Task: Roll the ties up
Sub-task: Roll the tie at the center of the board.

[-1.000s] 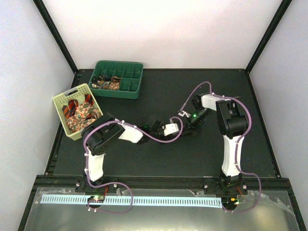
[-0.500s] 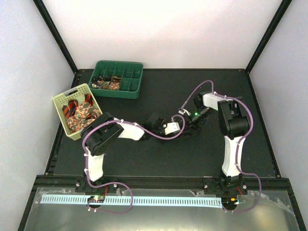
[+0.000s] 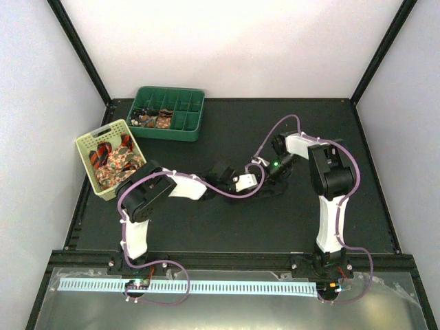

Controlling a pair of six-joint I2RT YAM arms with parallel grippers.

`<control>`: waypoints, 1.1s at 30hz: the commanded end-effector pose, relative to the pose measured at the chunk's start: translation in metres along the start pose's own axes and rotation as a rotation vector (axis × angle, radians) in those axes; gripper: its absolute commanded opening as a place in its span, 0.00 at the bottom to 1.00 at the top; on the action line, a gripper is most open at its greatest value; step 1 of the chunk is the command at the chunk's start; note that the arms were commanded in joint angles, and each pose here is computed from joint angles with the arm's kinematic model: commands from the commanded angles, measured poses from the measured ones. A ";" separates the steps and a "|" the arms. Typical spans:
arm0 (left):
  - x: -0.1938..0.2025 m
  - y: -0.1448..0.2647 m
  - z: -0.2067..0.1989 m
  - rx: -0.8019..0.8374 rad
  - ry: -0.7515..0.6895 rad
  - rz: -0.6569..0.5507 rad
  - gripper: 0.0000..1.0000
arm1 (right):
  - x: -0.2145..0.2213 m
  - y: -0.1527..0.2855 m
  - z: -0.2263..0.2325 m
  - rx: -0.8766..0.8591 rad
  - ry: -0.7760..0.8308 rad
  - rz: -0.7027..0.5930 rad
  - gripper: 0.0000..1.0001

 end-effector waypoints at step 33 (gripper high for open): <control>0.010 0.020 -0.001 -0.030 0.024 -0.257 0.94 | -0.023 -0.035 -0.035 0.204 0.004 0.018 0.02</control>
Point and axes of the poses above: each gripper's point midway between its finger pads, its own y axis back along the fingers, its own z axis along the line the jaws close on, x = y × z, the point moved 9 cm from there along y, back along the fingers, and after that the axes turned 12 degrees about -y, right-handed, at the moved point
